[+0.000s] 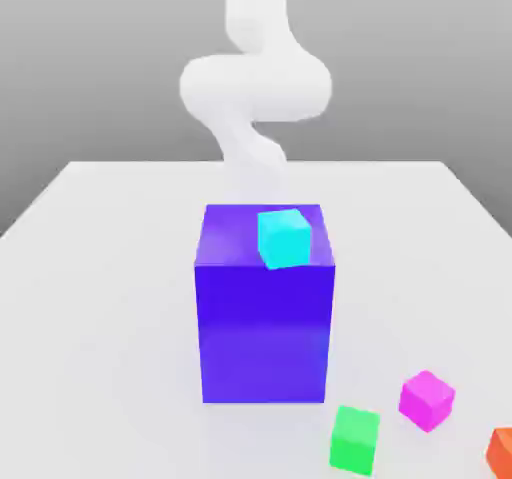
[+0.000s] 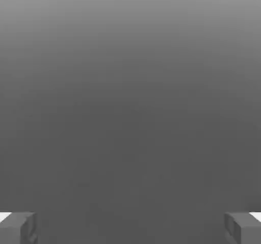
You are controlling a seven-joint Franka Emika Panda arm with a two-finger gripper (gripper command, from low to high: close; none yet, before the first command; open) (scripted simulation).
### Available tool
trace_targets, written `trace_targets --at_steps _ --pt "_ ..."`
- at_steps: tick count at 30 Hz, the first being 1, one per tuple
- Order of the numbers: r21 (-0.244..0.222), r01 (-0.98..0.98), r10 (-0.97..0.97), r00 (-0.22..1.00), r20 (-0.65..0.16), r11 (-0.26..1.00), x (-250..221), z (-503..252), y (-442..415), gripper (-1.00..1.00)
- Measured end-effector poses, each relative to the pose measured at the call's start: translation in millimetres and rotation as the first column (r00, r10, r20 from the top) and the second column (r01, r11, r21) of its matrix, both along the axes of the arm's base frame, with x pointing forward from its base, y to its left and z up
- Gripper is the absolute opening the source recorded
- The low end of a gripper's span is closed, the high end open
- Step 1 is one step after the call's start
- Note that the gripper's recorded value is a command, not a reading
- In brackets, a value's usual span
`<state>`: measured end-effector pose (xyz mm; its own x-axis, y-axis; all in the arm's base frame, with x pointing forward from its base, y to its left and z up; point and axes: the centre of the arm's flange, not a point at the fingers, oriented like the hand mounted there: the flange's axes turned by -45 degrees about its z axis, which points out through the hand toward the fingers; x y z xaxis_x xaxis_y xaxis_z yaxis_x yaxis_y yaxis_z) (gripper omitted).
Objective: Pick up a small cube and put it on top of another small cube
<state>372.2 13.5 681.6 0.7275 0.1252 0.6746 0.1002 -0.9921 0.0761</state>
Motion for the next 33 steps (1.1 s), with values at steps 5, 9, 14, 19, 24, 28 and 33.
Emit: trace_targets --at_steps 5,9,14,19,24,28,33 --pt "-0.157 -0.244 0.227 0.966 -0.122 0.957 44 -65 31 0.00" --pt "-0.241 -0.442 0.391 0.891 -0.231 0.864 69 -119 58 0.00" --pt "-0.293 -0.671 0.566 0.737 -0.370 0.682 88 -190 92 0.00" --pt "-0.287 -0.852 0.691 0.523 -0.499 0.438 93 -263 125 0.00" --pt "-0.231 -0.962 0.755 0.261 -0.602 0.149 84 -336 159 0.00" --pt "-0.160 -0.983 0.754 0.033 -0.656 -0.096 67 -394 184 0.00" --pt "-0.055 -0.926 0.691 -0.239 -0.682 -0.374 39 -463 202 0.00"
